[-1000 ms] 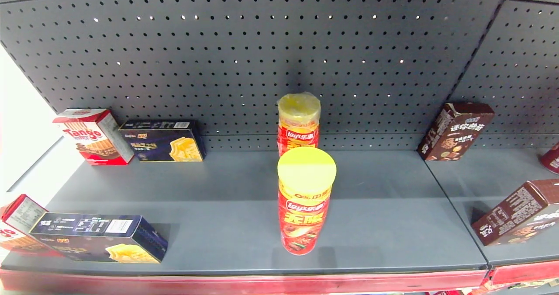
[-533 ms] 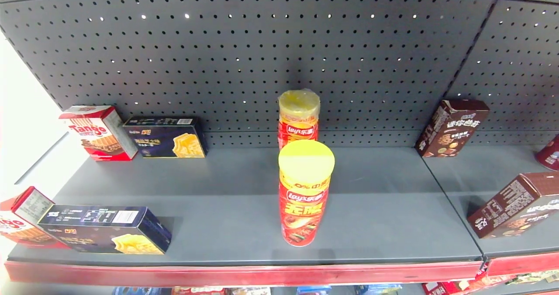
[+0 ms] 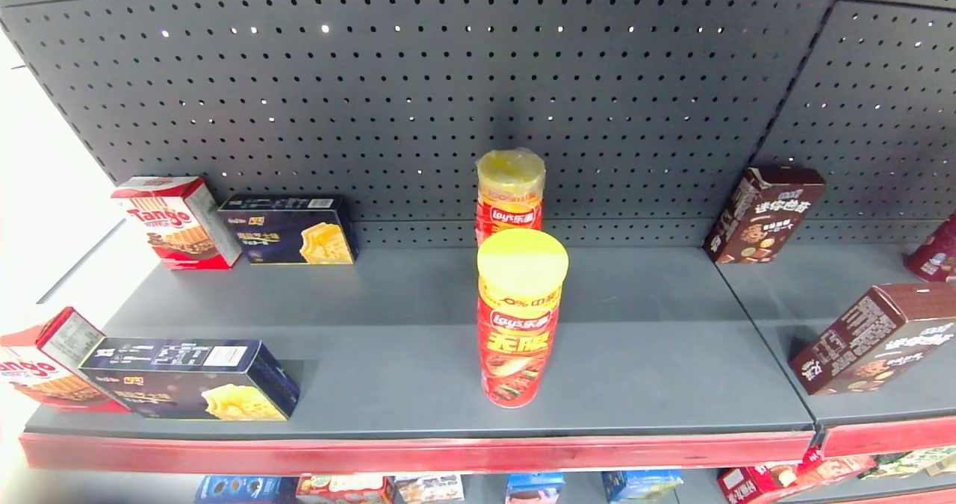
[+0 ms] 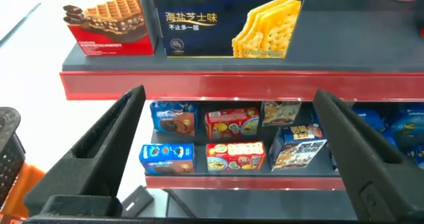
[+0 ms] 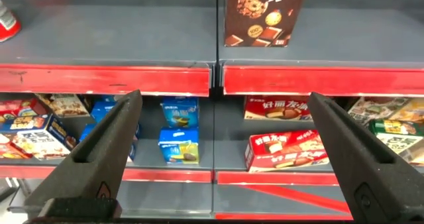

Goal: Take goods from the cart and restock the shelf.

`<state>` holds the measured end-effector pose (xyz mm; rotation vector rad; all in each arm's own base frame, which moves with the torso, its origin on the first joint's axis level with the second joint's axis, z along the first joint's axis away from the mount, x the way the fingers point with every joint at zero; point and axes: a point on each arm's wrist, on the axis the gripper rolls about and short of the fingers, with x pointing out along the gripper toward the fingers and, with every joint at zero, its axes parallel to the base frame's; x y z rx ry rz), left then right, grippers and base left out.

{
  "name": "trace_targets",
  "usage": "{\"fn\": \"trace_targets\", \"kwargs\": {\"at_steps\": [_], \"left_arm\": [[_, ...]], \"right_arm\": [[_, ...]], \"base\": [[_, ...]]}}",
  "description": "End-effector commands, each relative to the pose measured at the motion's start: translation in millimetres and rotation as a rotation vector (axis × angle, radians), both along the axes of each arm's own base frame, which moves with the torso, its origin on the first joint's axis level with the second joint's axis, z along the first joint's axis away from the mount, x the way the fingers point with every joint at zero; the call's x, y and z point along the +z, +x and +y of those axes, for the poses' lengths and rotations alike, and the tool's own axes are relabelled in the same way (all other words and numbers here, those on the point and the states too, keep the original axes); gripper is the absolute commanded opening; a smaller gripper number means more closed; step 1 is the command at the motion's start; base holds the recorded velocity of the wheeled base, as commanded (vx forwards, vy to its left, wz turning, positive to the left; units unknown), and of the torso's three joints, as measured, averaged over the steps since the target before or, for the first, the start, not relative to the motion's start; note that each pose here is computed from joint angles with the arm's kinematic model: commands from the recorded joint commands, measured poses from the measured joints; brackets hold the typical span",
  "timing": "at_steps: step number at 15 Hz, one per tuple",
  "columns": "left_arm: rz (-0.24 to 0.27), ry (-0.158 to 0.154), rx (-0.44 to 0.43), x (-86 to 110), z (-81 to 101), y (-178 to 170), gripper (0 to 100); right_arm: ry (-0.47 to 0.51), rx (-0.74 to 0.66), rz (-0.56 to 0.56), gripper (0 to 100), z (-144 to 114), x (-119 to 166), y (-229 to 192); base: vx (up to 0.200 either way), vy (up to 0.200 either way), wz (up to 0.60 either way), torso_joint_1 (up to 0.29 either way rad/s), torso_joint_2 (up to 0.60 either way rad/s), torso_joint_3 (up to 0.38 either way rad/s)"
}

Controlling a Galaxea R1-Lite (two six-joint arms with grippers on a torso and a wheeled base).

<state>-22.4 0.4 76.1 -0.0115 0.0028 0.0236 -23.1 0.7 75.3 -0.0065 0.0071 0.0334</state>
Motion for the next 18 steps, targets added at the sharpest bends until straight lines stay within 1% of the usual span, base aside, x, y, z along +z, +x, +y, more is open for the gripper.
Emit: {"fn": "trace_targets", "kwargs": {"at_steps": [1,18], "left_arm": [[0.002,-0.001,0.001,-0.1,0.0,0.2,100],[0.000,-0.001,0.006,0.0,0.0,0.2,100]], "right_arm": [[-0.001,0.002,0.002,100,0.0,0.0,0.1],[-0.001,0.003,0.003,100,0.0,0.0,0.2]], "base": [[0.000,0.000,0.00,0.000,0.00,0.000],[0.000,0.000,0.00,0.000,0.00,0.000]]}}
